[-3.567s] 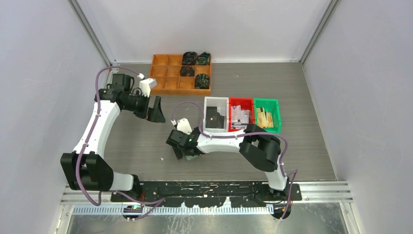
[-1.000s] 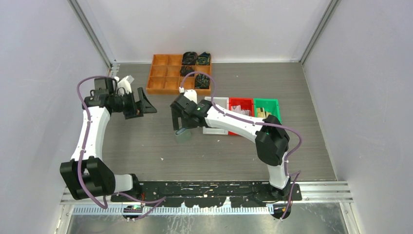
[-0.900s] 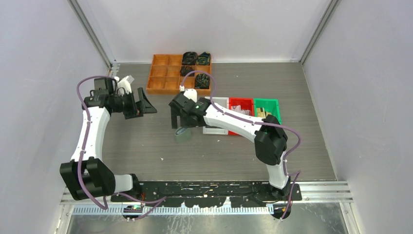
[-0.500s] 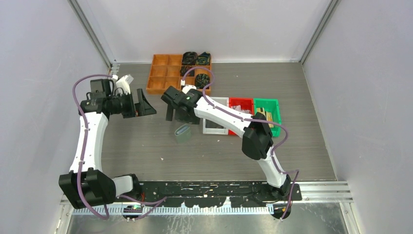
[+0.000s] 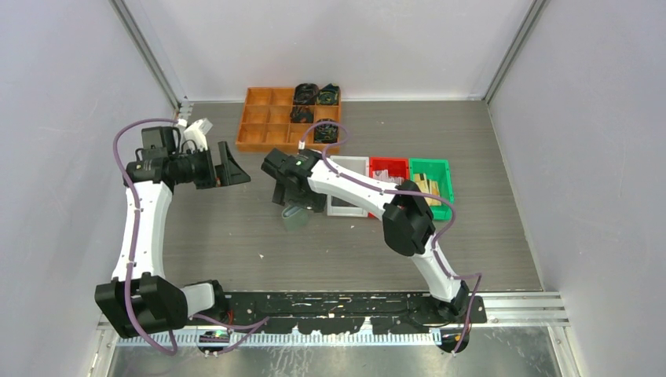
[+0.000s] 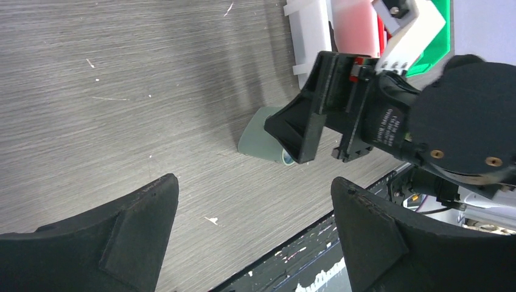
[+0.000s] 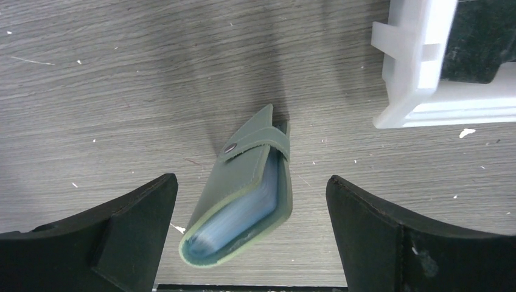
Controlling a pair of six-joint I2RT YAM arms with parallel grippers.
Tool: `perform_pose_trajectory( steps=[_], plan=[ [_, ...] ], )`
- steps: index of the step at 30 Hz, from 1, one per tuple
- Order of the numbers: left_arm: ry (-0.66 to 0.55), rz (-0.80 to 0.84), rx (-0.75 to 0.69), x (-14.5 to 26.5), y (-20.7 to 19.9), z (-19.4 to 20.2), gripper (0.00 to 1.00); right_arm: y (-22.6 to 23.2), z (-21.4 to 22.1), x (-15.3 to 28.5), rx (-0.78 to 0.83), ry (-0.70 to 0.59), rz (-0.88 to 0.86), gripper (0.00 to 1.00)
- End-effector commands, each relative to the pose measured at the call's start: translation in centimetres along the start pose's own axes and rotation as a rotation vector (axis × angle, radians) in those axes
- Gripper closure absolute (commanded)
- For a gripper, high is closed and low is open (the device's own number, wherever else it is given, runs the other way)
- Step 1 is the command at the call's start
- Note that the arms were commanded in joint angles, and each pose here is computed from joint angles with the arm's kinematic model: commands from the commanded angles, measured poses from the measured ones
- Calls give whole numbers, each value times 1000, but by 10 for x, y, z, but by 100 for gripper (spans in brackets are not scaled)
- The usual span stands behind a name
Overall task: Take the credit cards out of the card holder
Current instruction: Pick up the card holder from the center of the board.
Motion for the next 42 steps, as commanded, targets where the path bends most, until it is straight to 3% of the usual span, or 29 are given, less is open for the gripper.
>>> perform_pose_trajectory(
  steps=[1,8,16,19,22,24,26,32,37,42],
  plan=[
    [-67,21,-74,14,-12,-14,5,12,-7,5,-62,-11,-30,4],
    [-70,28,-76,15,-13,-15,5,23,-2,0,-123,21,-61,15],
    [-63,28,-79,17,-15,-12,5,24,8,-14,-181,87,-78,36],
    [-65,26,-86,19,-16,-11,5,23,9,-15,-202,109,-87,53],
    [-61,31,-81,20,-17,-10,5,23,2,-10,-226,102,-122,77],
    [-57,41,-74,20,-19,-8,5,29,-11,2,-255,90,-197,91],
    [-54,52,-57,20,-22,-7,4,41,-32,29,-274,62,-337,99],
    [-92,223,89,32,-62,-21,0,63,-91,136,-306,-134,-805,99],
    [-205,361,184,54,-97,-56,0,54,-124,221,-385,-335,-1142,99],
    [-284,490,244,75,-126,-74,5,52,-131,267,-407,-395,-1341,99]
  ],
)
Point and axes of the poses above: each gripper's point midway between its finger pads, its own x axis back along the fingers, its own y axis along the line the jaws close on, z = x × y, the point moved 1 cm from there along x, back along the fingers, and after that the axes turned 7 degrees about -x, right-handed, at the moved point
